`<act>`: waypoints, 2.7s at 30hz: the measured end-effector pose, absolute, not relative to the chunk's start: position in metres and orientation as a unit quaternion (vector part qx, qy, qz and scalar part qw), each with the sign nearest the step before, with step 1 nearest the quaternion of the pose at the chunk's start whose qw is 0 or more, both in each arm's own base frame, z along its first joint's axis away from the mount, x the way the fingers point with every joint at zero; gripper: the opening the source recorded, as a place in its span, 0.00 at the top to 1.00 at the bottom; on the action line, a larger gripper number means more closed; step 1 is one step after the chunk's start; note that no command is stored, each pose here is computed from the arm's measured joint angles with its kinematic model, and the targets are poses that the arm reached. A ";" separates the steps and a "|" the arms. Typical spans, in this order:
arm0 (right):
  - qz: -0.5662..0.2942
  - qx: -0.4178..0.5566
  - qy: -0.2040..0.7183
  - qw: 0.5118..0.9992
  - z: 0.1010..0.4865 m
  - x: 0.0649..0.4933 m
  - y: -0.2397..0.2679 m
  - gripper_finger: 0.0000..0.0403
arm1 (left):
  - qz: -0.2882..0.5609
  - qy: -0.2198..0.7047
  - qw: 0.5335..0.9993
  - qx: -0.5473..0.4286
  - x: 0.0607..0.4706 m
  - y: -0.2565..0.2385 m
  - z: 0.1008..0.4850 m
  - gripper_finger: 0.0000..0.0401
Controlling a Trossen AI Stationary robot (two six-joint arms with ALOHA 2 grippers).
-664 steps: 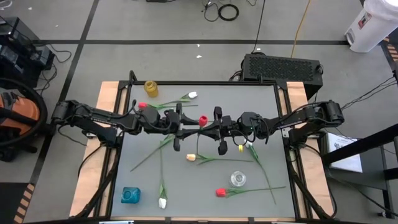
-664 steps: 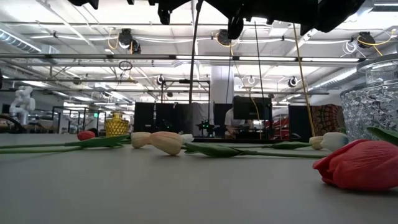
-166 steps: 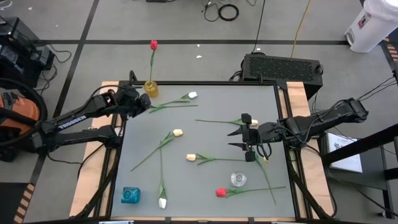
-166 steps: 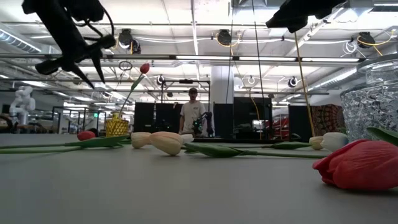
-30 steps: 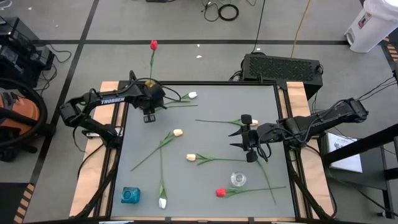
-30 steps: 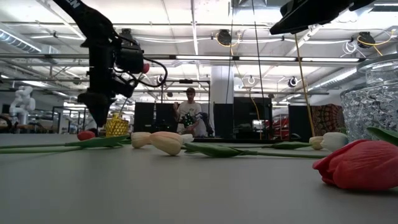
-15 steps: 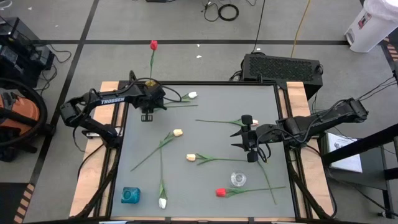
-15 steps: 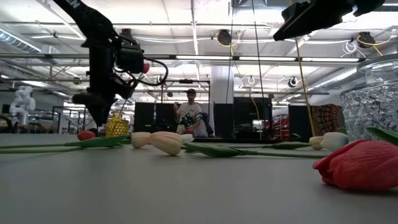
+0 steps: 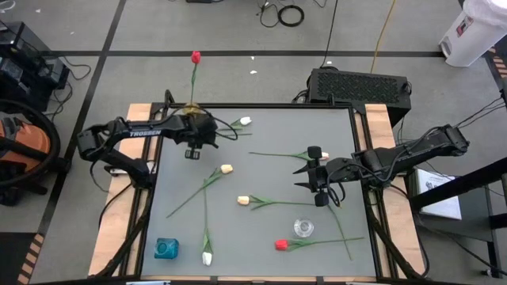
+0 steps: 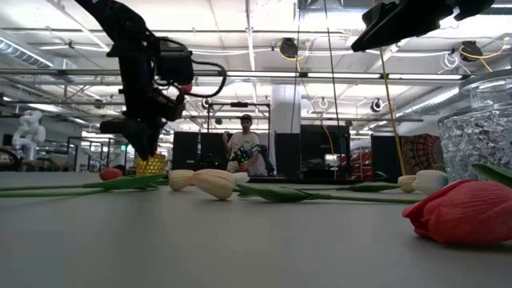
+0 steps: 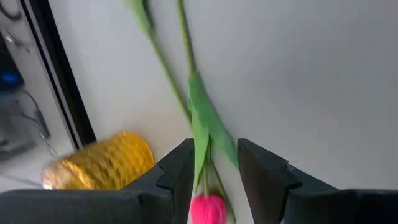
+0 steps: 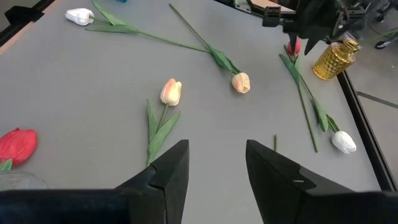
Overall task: Sort flowers into vase by color
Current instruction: Put the top red tulip into the yellow vase
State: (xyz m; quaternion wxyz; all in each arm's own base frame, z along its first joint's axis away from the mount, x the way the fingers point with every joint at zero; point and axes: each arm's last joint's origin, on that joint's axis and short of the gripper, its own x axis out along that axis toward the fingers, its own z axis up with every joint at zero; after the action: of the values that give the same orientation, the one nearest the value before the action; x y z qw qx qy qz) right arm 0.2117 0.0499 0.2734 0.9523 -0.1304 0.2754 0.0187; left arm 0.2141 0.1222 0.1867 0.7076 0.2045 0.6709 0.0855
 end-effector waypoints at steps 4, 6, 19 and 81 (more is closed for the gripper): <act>0.019 -0.131 0.273 0.953 0.274 0.212 0.050 0.63 | 0.085 0.648 0.721 0.230 0.223 0.119 0.189 0.68; 0.019 -0.131 0.273 0.953 0.274 0.212 0.050 0.63 | 0.093 0.632 0.732 0.238 0.227 0.119 0.190 0.68; 0.019 -0.130 0.273 0.953 0.274 0.212 0.050 0.63 | 0.098 0.658 0.717 0.208 0.237 0.126 0.163 0.68; 0.017 -0.125 0.275 0.953 0.274 0.212 0.050 0.63 | 0.144 0.628 0.762 0.071 0.235 0.163 0.158 0.68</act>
State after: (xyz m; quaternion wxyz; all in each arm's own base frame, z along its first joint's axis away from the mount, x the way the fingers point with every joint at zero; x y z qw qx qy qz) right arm 0.2118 0.0499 0.2735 0.9532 -0.1246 0.2749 0.0169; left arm 0.2353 0.1629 0.1584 0.7617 0.0715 0.6275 0.1445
